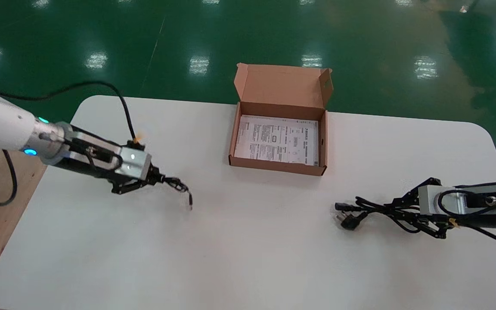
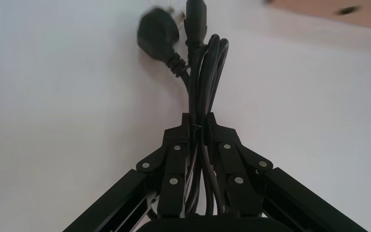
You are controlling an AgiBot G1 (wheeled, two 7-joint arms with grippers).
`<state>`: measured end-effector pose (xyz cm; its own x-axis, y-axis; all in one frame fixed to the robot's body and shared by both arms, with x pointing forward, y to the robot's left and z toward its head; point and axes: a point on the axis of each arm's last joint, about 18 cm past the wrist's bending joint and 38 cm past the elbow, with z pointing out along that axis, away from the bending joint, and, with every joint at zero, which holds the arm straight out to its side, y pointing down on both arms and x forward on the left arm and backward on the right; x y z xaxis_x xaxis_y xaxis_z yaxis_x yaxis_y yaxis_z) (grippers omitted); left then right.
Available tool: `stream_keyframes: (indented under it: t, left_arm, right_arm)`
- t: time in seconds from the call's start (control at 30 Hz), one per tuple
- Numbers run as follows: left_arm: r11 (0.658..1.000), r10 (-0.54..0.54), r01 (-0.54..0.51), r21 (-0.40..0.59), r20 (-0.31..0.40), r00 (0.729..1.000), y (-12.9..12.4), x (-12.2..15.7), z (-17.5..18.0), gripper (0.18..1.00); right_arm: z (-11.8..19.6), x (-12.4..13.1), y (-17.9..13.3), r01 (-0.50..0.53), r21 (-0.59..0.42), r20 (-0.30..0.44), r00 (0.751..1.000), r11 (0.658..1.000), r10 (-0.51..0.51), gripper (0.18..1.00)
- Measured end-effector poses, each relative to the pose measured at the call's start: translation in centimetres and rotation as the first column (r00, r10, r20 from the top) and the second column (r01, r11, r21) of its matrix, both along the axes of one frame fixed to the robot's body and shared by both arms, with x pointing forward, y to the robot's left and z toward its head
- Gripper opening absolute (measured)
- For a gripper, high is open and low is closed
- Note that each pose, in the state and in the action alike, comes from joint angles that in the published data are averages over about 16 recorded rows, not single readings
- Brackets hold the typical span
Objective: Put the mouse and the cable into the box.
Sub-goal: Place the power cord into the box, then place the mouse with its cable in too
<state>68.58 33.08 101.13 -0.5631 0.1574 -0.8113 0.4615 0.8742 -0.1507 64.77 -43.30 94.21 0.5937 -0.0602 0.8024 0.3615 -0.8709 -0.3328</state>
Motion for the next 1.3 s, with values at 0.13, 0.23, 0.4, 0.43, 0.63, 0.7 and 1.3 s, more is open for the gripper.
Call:
stream_keyframes:
  t: [0.13,0.23,0.4,0.43,0.63,0.7,1.3]
  left_arm:
    - [0.996,-0.043,0.052,-0.071,0.118,0.992,0.0,-1.3,5.3,0.227]
    - [0.989,-0.07,0.099,-0.114,0.233,0.97,-0.3,-2.6,10.0,0.225]
    - [0.974,-0.09,0.171,-0.15,0.436,0.896,-1.3,-4.9,17.9,0.224]
    - [0.97,-0.091,0.185,-0.156,0.472,0.877,-1.7,-5.3,19.4,0.224]
    - [0.95,-0.084,0.255,-0.181,0.639,0.765,-3.8,-7.8,26.4,0.224]
    - [0.945,-0.078,0.27,-0.185,0.673,0.735,-4.3,-8.4,28.0,0.224]
    - [0.944,-0.083,0.289,-0.16,0.731,0.677,-4.5,-9.8,30.1,0.223]
  right_arm:
    - [3.6,1.0,1.3,-0.008,0.013,0.093,0.996,1.0,0.007,0.245]
    - [6.4,2.1,3.1,-0.017,0.023,0.169,0.986,1.0,0.013,0.244]
    - [10.4,4.5,7.2,-0.035,0.026,0.288,0.957,0.999,0.026,0.244]
    - [10.8,5.0,8.1,-0.037,0.026,0.306,0.952,0.999,0.027,0.244]
    - [11.4,8.3,13.8,-0.032,0.009,0.373,0.928,0.999,0.026,0.243]
    - [11.0,9.2,15.5,-0.031,-0.002,0.382,0.924,1.0,0.029,0.243]
    - [6.3,9.7,20.8,-0.135,-0.053,0.276,0.95,0.989,0.144,0.243]
